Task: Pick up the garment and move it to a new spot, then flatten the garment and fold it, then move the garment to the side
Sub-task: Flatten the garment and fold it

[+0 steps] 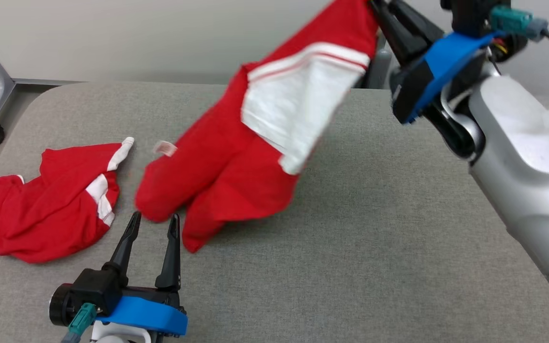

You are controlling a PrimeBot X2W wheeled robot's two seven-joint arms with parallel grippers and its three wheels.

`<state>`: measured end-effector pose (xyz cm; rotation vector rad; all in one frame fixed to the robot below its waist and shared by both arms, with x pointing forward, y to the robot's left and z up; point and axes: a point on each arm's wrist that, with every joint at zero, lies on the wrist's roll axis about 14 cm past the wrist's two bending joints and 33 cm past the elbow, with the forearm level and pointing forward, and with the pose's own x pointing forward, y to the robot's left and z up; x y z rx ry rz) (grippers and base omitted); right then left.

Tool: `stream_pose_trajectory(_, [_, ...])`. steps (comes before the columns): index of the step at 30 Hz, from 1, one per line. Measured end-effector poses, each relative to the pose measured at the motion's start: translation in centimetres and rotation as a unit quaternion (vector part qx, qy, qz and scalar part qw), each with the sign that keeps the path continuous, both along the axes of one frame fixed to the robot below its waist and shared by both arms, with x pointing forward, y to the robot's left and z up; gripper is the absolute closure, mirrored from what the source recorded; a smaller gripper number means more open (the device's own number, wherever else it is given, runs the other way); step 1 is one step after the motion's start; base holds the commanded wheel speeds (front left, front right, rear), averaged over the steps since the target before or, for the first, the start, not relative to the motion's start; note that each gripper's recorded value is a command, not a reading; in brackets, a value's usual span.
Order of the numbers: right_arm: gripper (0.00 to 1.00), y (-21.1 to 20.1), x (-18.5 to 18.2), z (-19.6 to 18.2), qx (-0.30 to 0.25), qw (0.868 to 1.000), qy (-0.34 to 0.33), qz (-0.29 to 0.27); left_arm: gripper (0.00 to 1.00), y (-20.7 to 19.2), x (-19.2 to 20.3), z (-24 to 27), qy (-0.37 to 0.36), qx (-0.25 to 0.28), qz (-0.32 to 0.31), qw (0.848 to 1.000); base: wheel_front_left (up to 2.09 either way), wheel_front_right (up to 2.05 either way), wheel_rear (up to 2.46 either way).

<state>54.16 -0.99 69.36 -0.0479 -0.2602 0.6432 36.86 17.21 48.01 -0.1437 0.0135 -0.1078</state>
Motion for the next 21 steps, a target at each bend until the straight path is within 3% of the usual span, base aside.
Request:
stream_pose_trajectory(6, [1.0,-9.2,0.8,-10.5,-0.054,0.986,0.12,-0.102,0.0,-0.8,0.5,-0.2,0.002,-0.001,-0.013,1.0,0.0,0.0,0.0])
stream_pose_trajectory(11, [1.0,-15.6,0.5,-14.1,-0.047,0.97,0.159,-0.178,0.0,-1.4,0.8,-0.4,0.004,-0.002,-0.021,1.0,0.0,0.0,0.0])
stream_pose_trajectory(12, [0.55,-16.5,0.4,-14.4,-0.039,0.967,0.164,-0.19,0.0,-1.4,0.8,-0.4,0.004,-0.002,-0.022,1.0,0.0,0.0,0.0])
stream_pose_trajectory(13, [0.0,-17.1,0.2,-14.8,-0.034,0.965,0.168,-0.199,0.0,-1.6,0.9,-0.4,0.004,-0.002,-0.024,1.0,0.0,0.0,0.0])
stream_pose_trajectory(18, [0.0,-17.5,-1.0,-17.2,-0.018,0.954,0.207,-0.215,0.0,-1.9,0.9,-0.2,0.001,-0.002,-0.031,1.0,0.0,0.0,0.0])
stream_pose_trajectory(21, [0.0,-17.7,-2.7,-20.1,0.002,0.934,0.278,-0.227,0.0,-2.1,0.4,-0.1,0.0,0.0,-0.035,0.999,0.0,0.0,0.0])
